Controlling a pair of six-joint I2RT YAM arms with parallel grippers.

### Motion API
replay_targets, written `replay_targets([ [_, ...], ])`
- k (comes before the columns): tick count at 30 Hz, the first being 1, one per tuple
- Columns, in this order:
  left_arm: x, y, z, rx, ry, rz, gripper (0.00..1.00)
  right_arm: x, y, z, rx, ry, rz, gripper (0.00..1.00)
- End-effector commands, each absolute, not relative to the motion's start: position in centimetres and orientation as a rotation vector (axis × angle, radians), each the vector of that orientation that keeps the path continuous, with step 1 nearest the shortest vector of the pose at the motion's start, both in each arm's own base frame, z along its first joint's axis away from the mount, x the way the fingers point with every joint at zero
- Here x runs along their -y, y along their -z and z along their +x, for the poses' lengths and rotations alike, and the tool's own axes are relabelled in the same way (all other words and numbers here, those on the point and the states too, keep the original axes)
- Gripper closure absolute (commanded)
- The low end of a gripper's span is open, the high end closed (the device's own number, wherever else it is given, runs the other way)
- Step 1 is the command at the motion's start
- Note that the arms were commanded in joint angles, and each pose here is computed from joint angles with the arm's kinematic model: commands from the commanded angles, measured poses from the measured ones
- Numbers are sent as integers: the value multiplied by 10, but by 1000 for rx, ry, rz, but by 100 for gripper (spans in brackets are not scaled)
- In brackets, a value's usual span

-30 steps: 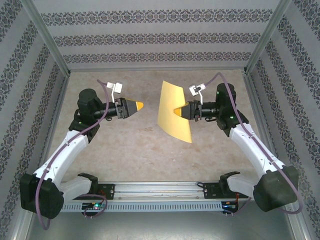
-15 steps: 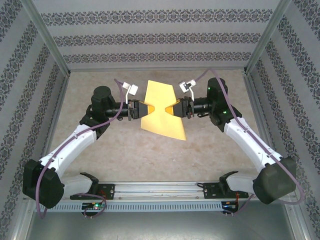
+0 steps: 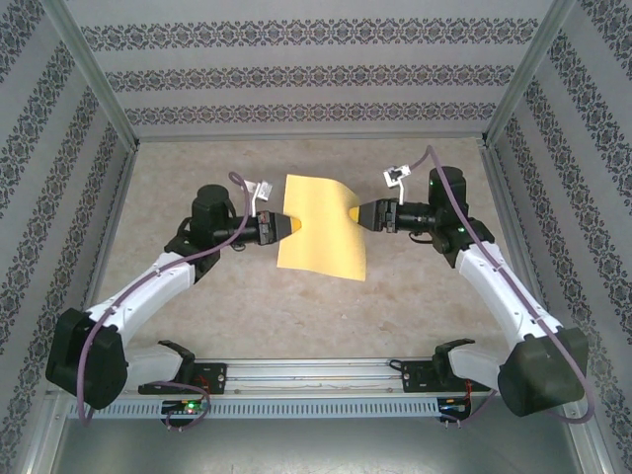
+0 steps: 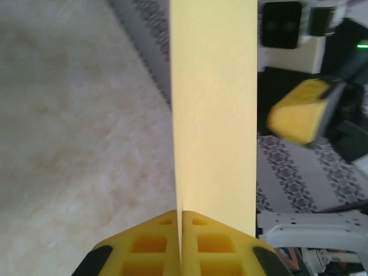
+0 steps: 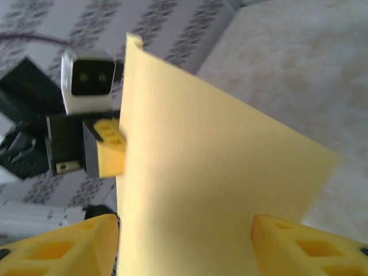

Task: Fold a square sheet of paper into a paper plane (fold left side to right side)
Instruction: Place a square sheet of paper at the center of the table, then first fold in half a square sheet of paper at the center of the table.

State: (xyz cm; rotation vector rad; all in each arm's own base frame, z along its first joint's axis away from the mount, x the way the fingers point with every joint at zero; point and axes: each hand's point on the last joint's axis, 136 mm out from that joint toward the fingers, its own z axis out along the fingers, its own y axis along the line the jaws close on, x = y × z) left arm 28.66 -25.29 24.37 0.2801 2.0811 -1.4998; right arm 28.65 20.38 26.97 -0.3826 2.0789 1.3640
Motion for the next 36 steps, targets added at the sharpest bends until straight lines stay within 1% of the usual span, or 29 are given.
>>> replay_targets([
  [1,248,-187,288,-2251,1463,115,100,-185,-232,293,-2210,-1202,-231,35],
  [3,245,-156,286,-2337,1427,54,100,-180,-215,293,-2262,-1170,-176,35],
  [6,241,-110,282,-2464,1363,-34,100,-175,-186,293,-2333,-1147,-66,44],
  [10,234,-63,279,-2596,1253,-117,100,-174,-142,289,-2448,-1120,59,62],
  [12,232,-52,279,-2631,1205,-128,100,-180,-125,286,-2496,-1132,95,70],
  [17,228,-41,279,-2678,1140,-142,100,-203,-84,279,-2597,-1175,176,98],
  [18,228,-40,279,-2681,1136,-145,100,-206,-77,278,-2619,-1175,192,100],
  [24,226,-44,278,-2678,1113,-154,100,-220,-43,274,-2729,-1151,215,100],
  [31,227,-49,277,-2670,1127,-158,100,-219,-17,268,-2822,-1075,242,100],
  [33,230,-53,278,-2662,1147,-149,98,-217,-11,265,-2845,-1050,242,100],
  [36,235,-60,278,-2649,1177,-135,91,-213,-3,260,-2883,-997,239,100],
])
